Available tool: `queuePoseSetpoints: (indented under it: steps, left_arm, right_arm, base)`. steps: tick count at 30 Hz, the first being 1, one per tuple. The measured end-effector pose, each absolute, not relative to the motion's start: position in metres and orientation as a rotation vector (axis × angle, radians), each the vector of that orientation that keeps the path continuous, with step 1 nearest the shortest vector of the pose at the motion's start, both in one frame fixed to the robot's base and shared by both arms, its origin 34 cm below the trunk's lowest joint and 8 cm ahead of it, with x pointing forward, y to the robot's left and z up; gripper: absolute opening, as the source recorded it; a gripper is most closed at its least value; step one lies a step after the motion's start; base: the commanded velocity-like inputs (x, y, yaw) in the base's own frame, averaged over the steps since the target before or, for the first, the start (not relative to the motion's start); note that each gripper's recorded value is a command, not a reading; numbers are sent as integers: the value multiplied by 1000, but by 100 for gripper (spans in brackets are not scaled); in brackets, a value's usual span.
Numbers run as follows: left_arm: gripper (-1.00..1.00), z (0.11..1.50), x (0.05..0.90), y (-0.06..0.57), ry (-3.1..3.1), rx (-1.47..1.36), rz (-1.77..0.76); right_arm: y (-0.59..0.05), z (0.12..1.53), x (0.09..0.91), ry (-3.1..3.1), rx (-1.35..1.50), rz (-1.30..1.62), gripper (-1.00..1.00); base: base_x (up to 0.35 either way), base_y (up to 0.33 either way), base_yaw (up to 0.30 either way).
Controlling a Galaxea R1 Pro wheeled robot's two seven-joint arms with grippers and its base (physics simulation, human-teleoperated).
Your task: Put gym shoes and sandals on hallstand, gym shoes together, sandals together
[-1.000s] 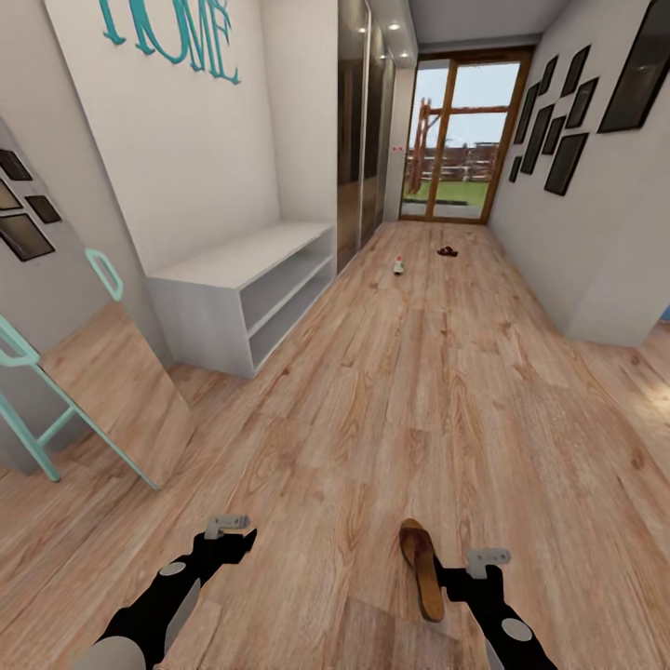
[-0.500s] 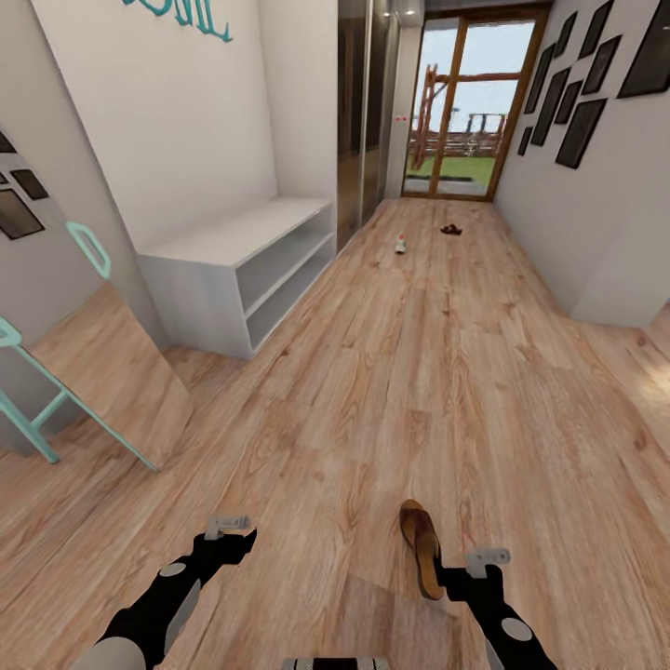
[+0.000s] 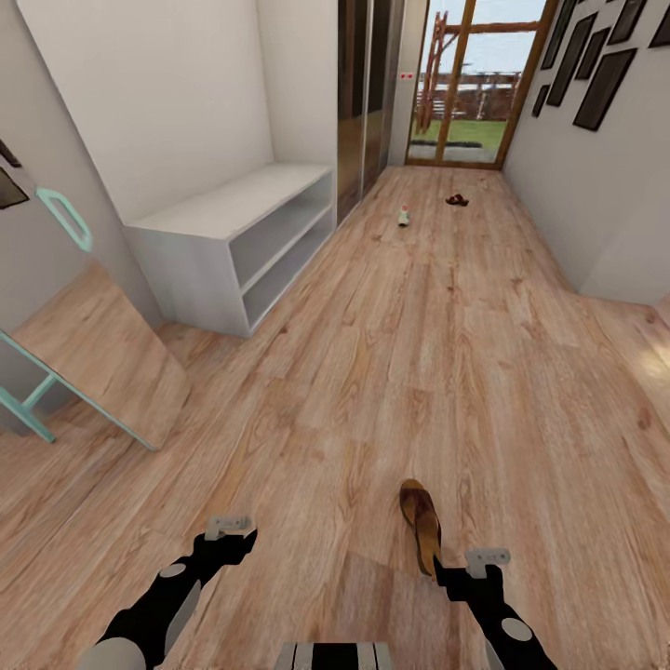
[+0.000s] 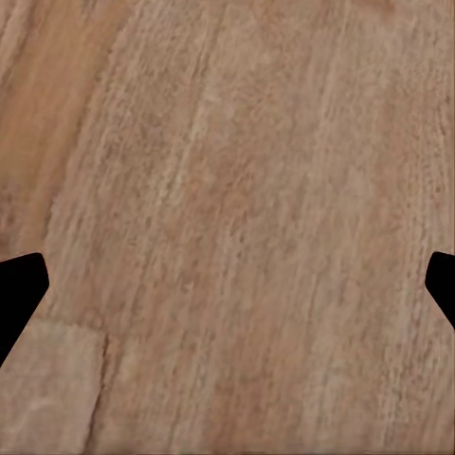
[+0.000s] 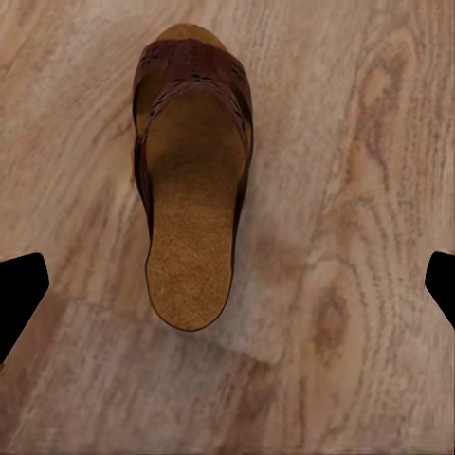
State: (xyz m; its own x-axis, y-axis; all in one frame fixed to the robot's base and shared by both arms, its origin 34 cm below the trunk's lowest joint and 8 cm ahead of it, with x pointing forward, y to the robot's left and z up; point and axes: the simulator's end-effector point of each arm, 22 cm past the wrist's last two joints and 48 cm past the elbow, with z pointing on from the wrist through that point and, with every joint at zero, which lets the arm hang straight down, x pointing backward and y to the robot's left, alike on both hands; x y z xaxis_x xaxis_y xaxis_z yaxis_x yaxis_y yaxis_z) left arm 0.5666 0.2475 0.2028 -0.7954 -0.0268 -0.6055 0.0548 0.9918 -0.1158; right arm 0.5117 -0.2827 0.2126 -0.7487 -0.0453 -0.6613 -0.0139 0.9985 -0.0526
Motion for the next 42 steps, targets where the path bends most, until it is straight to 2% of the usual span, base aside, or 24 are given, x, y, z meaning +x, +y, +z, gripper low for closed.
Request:
queuePoseSetpoints:
  steps: [10, 23, 42]
  left_arm:
    - [100, 176, 550, 238, 2530, 19, -184]
    - [100, 196, 578, 233, 2407, 28, -184]
    - [100, 195, 576, 231, 2406, 30, -187]
  right_arm:
    - [-283, 188, 494, 2473, -43, -57, 100]
    - [-282, 184, 491, 2483, -44, -56, 100]
    - [-282, 185, 492, 2479, -47, -55, 100]
  base:
    - [0, 0, 0]
    - [8, 0, 0]
    - [250, 52, 0]
